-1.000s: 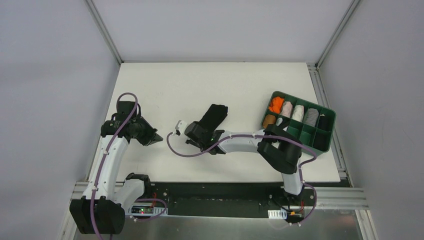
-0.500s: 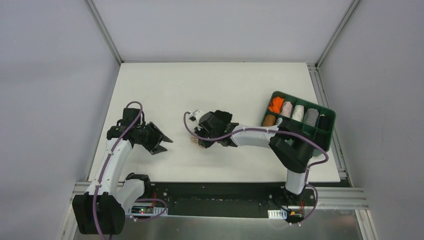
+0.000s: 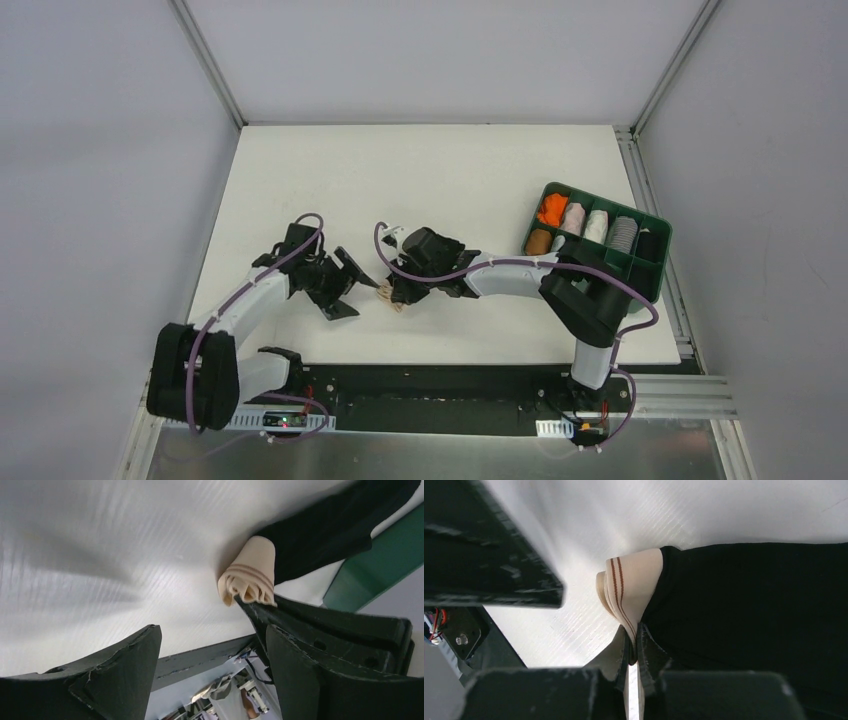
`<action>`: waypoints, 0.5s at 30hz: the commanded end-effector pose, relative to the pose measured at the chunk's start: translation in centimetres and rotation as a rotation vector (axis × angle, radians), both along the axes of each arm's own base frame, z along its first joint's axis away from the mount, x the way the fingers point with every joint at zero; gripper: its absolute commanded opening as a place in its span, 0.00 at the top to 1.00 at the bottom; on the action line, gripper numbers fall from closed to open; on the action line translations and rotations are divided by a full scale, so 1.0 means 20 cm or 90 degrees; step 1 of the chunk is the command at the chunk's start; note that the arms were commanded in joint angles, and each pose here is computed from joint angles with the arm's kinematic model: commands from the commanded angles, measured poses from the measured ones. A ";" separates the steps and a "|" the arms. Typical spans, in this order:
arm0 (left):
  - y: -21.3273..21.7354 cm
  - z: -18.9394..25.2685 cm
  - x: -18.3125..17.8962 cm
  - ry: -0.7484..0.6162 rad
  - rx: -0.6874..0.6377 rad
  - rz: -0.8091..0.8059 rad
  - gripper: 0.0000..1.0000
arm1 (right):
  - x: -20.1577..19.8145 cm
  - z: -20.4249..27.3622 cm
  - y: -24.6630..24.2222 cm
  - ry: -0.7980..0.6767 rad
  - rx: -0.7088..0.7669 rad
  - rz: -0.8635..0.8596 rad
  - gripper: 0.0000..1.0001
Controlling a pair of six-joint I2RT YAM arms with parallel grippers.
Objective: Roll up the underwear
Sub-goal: Roll the underwear to the center of the board.
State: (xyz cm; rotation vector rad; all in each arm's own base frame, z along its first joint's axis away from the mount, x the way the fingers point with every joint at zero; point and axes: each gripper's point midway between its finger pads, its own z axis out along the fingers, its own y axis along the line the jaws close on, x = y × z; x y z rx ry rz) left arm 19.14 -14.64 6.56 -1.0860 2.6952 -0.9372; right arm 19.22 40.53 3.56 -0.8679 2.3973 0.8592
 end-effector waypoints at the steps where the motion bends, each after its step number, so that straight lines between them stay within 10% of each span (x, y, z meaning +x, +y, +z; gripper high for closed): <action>1: -0.02 -0.02 0.18 -0.058 0.025 -0.032 0.20 | -0.03 0.10 0.03 0.008 0.036 0.011 1.00; 15: -0.16 -0.06 0.29 -0.089 -0.049 -0.184 0.21 | -0.03 0.11 0.04 0.008 0.038 0.019 1.00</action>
